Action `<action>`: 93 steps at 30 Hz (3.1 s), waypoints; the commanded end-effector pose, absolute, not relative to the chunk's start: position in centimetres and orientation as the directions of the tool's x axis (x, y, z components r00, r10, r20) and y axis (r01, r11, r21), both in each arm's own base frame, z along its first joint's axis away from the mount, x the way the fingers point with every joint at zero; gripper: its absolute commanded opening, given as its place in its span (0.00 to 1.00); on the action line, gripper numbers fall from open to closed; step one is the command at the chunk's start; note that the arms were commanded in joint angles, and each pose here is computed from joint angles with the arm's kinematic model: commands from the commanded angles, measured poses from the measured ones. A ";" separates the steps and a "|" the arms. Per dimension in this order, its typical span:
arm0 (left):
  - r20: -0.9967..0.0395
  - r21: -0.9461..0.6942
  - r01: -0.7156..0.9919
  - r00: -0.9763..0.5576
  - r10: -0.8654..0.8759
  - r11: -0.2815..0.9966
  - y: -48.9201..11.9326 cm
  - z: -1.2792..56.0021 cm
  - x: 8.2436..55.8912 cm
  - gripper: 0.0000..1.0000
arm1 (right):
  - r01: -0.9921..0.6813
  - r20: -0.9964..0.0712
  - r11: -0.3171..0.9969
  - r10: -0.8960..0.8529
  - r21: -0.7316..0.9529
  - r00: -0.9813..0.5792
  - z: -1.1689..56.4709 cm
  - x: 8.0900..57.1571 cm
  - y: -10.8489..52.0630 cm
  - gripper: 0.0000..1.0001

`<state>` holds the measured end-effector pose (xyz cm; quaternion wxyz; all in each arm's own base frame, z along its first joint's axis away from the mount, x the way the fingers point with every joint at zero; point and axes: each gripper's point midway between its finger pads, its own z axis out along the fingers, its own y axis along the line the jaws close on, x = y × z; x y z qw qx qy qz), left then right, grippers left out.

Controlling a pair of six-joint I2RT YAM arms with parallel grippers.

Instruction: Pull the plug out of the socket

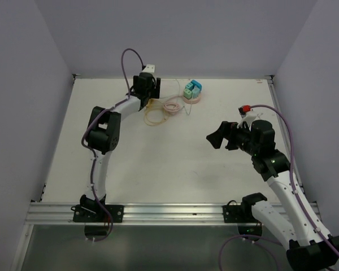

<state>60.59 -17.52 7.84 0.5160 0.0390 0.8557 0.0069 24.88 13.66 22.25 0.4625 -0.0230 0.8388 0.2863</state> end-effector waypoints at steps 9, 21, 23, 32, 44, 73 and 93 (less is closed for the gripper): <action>-0.893 0.021 0.030 -0.449 0.032 0.999 -15.3 9.8 60.1 0.57 | -0.336 -0.811 0.828 0.220 0.449 -0.543 22.9 25.3 14.0 0.99; -0.765 -0.042 -0.042 -0.641 -0.059 0.998 -14.1 9.2 52.5 0.55 | -0.351 -0.814 0.818 0.225 0.457 -0.535 23.2 25.2 14.2 0.99; -0.734 -0.036 -0.049 -0.677 -0.060 0.998 -13.9 8.1 50.8 0.64 | -0.351 -0.815 0.818 0.225 0.456 -0.534 23.3 25.1 14.2 0.99; -0.718 -0.075 -0.002 -0.694 -0.055 0.997 -14.8 9.8 48.6 0.97 | -0.357 -0.815 0.817 0.217 0.453 -0.538 23.4 24.9 14.2 0.99; -0.837 -0.064 -0.005 -0.544 -0.056 0.998 -13.6 16.2 48.9 0.95 | -0.361 -0.815 0.815 0.213 0.452 -0.539 23.3 24.5 14.2 0.99; -0.809 0.051 -0.093 -0.587 -0.014 0.994 -14.3 10.1 53.8 0.77 | -0.352 -0.814 0.822 0.211 0.447 -0.541 23.1 24.6 14.0 0.99; -0.792 0.046 -0.075 -0.611 -0.009 0.996 -14.0 11.7 51.5 0.28 | -0.381 -0.816 0.807 0.201 0.451 -0.542 24.0 24.4 14.5 0.99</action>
